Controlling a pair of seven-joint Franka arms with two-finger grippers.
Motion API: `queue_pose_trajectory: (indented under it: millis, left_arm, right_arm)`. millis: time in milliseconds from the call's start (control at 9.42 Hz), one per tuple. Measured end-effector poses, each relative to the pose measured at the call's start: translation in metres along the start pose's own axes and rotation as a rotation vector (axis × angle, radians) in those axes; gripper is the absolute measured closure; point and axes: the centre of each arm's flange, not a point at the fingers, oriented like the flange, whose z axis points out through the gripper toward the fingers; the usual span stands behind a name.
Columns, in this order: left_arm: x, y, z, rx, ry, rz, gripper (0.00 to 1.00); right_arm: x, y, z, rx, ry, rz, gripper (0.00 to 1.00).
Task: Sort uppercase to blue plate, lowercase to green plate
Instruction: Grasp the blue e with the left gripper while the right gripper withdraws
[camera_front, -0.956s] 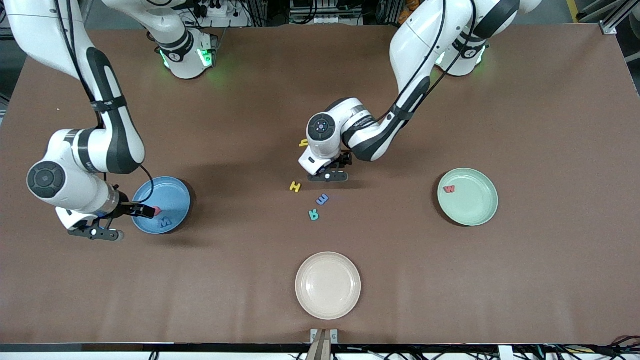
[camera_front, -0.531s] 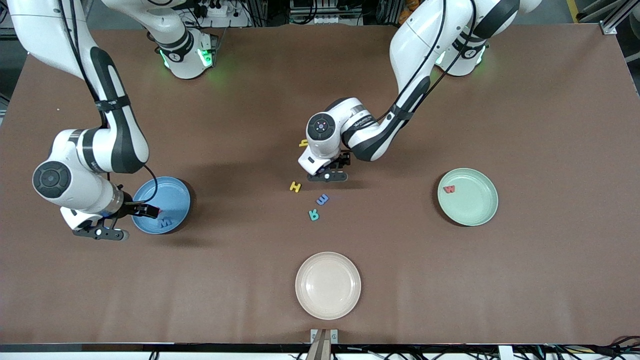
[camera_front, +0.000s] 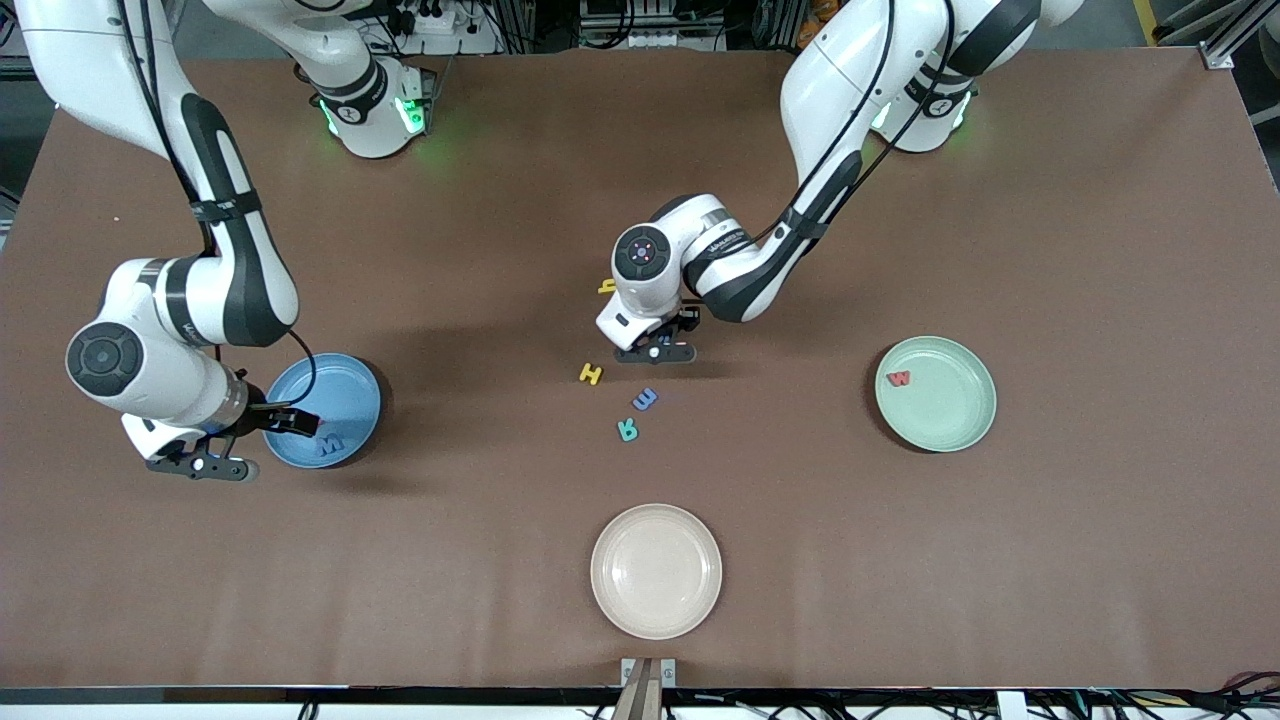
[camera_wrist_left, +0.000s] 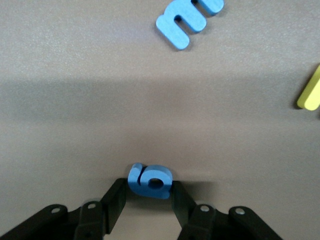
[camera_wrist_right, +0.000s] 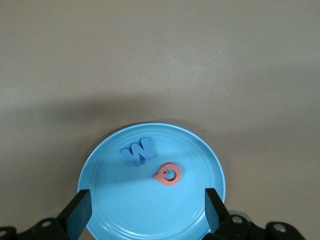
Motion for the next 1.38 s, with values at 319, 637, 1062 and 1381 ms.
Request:
queue_pose_trajectory:
  millis: [319, 637, 1062, 1381]
  left_arm:
    - [0.000, -0.001, 0.000, 0.002, -0.001, -0.002, 0.56]
    - [0.000, 0.000, -0.003, 0.001, 0.000, -0.002, 0.63]
    - [0.003, -0.002, -0.006, -0.004, 0.004, -0.007, 0.63]
    - [0.017, -0.013, -0.008, -0.008, 0.003, -0.034, 0.65]
  right_arm:
    - [-0.001, -0.005, 0.000, 0.000, 0.001, -0.007, 0.00]
    - [-0.001, -0.008, -0.001, 0.001, 0.001, -0.009, 0.00]
    - [-0.002, -0.013, -0.001, 0.005, 0.001, -0.014, 0.00]
    - [-0.005, -0.032, -0.003, 0.006, 0.003, 0.013, 0.00]
